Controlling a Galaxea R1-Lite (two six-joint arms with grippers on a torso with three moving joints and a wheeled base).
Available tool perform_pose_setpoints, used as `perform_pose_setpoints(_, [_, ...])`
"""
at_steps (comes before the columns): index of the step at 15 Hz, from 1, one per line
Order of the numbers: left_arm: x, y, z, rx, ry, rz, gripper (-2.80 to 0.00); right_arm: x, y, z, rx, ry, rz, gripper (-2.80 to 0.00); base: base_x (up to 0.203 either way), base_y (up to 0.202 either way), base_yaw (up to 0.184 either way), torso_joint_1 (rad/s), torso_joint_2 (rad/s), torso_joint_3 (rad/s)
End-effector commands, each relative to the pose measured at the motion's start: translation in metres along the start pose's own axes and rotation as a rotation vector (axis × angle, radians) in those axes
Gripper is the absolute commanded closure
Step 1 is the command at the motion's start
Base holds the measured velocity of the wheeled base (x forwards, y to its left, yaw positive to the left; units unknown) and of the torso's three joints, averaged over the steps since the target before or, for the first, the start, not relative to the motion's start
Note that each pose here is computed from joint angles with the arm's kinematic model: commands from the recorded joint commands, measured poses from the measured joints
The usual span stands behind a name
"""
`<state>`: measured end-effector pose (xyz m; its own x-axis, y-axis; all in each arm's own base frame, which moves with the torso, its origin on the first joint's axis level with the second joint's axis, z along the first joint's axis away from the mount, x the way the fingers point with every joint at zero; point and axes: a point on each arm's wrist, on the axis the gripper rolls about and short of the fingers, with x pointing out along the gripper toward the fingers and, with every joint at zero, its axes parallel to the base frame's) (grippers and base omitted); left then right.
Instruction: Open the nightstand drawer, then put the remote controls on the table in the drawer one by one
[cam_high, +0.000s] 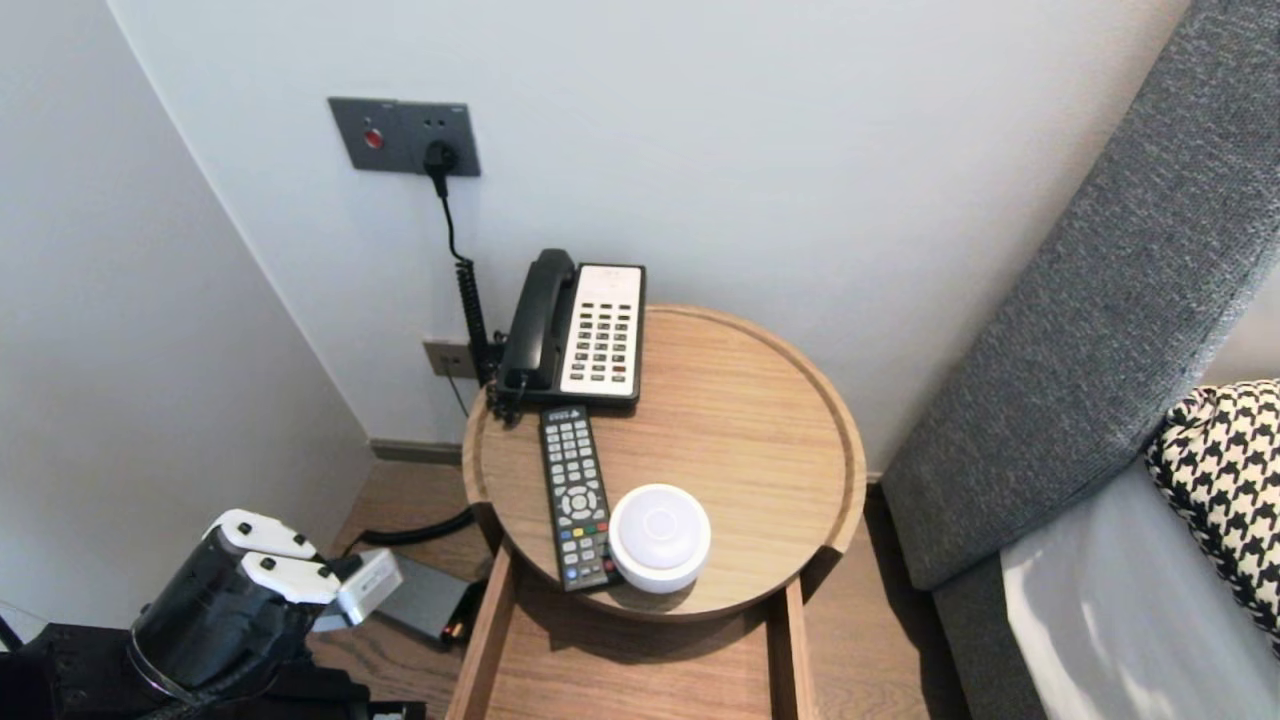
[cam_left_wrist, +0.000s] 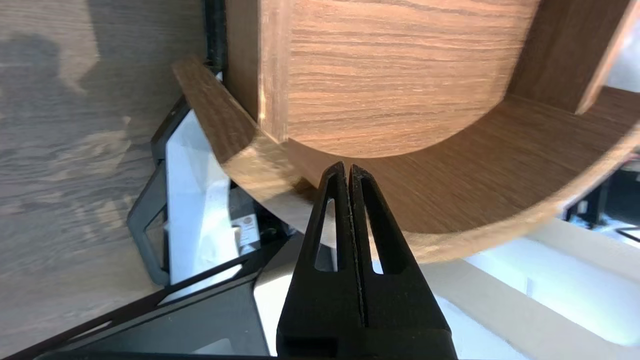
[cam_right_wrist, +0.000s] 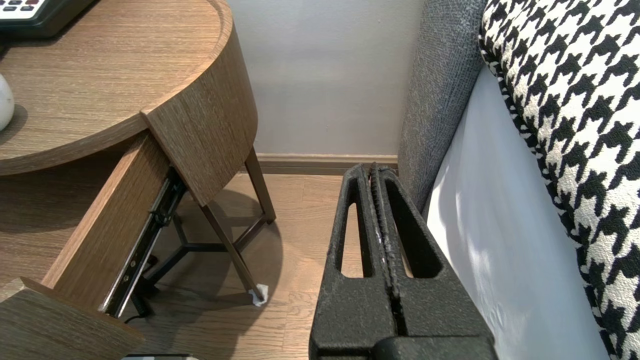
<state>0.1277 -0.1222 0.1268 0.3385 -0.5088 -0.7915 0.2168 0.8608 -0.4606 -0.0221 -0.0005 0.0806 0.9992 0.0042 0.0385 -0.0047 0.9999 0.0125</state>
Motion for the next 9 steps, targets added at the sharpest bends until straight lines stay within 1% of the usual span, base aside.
perform_pose_setpoints(1, [-0.008, -0.005, 0.005, 0.001, -0.045, -0.031, 0.00, 0.002, 0.000, -0.007, 0.000, 0.025, 0.000, 0.00, 0.000, 0.000, 0.000, 0.000, 0.00, 0.000])
perform_pose_setpoints(5, [-0.024, -0.020, 0.025, -0.001, -0.131, -0.072, 0.00, 0.002, 0.000, -0.007, 0.000, 0.025, 0.000, 0.00, 0.000, 0.000, 0.000, 0.000, 0.00, 0.000])
perform_pose_setpoints(8, [-0.043, -0.031, 0.052, -0.031, -0.187, -0.073, 0.00, 0.002, 0.000, -0.007, 0.000, 0.025, 0.000, 0.00, 0.000, 0.000, 0.000, 0.000, 0.00, 0.000])
perform_pose_setpoints(9, [-0.053, -0.038, 0.064, -0.038, -0.209, -0.077, 0.00, 0.002, 0.000, -0.007, 0.000, 0.025, 0.000, 0.00, 0.000, 0.000, 0.000, 0.000, 0.00, 0.000])
